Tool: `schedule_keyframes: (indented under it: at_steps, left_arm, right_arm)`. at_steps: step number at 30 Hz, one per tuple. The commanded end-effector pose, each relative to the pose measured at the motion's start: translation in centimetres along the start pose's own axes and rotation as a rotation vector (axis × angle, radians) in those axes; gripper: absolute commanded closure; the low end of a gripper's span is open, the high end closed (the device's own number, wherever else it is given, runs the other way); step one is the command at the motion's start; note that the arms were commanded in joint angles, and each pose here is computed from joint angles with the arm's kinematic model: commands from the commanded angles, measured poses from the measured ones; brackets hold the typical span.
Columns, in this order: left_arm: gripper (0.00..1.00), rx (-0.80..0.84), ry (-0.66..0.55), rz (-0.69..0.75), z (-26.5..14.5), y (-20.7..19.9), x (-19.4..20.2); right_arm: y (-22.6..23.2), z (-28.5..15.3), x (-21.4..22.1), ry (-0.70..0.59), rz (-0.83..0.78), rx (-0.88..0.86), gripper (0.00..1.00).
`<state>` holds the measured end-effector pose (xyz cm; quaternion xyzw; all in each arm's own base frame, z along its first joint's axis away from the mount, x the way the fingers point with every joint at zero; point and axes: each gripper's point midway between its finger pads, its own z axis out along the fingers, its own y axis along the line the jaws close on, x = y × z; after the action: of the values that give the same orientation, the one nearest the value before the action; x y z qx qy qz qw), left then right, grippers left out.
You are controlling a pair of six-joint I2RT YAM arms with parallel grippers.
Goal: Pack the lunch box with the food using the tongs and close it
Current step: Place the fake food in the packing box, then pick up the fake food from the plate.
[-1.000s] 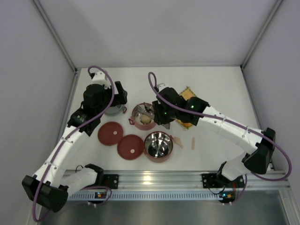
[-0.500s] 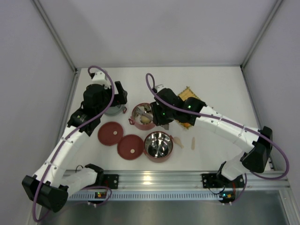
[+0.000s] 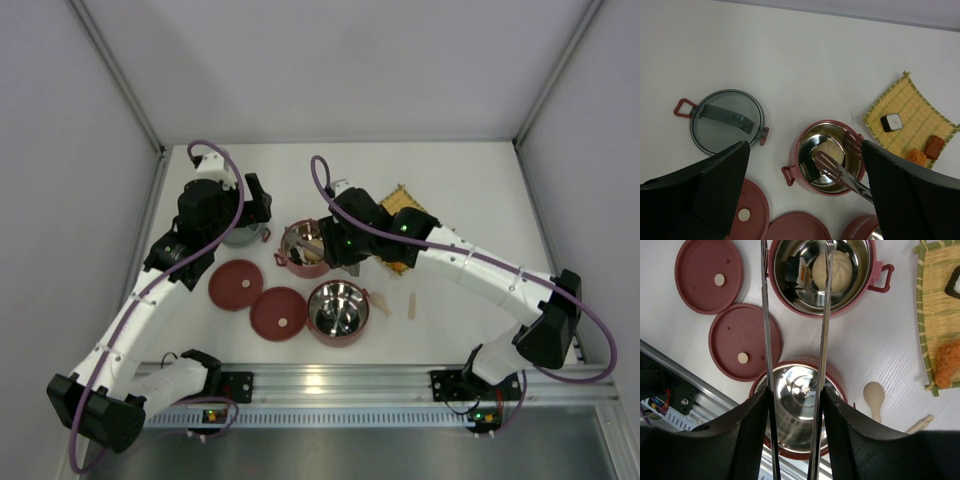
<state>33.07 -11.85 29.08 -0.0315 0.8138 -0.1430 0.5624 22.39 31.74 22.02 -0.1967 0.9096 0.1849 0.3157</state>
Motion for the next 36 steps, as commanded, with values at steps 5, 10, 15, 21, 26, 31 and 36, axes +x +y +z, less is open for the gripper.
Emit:
schedule_keyframes:
  at_steps: [5,10,15,21,26,31,36]
  left_arm:
    - [0.01,0.025,-0.044,-0.014,-0.6,-0.6,-1.7]
    - [0.01,0.027,-0.045,-0.014,-0.7,-0.7,-1.8]
    - [0.01,0.029,-0.042,-0.015,-0.6,-0.7,-1.7]
    - [0.01,0.032,-0.040,-0.015,-0.6,-0.8,-1.6]
    - [0.01,0.031,-0.042,-0.015,-0.6,-0.8,-1.7]
    - [0.01,0.031,-0.042,-0.014,-0.6,-0.8,-1.7]
    - [0.01,0.030,-0.044,-0.012,-0.6,-0.8,-1.7]
  right_arm:
    - [-1.2,-2.9,-3.5,-0.135,0.032,0.027,0.54]
    - [-5.9,-4.9,-4.1,-0.176,0.085,0.118,0.54]
    - [-12.3,-5.9,-3.3,-0.186,0.160,0.263,0.54]
    - [-16.4,-3.9,-1.5,-0.139,0.199,0.353,0.53]
    - [-16.8,-1.5,-0.5,-0.083,0.194,0.359,0.54]
    - [-16.5,0.6,0.4,-0.041,0.189,0.326,0.54]
    - [-16.8,2.0,1.3,-0.007,0.187,0.336,0.54]
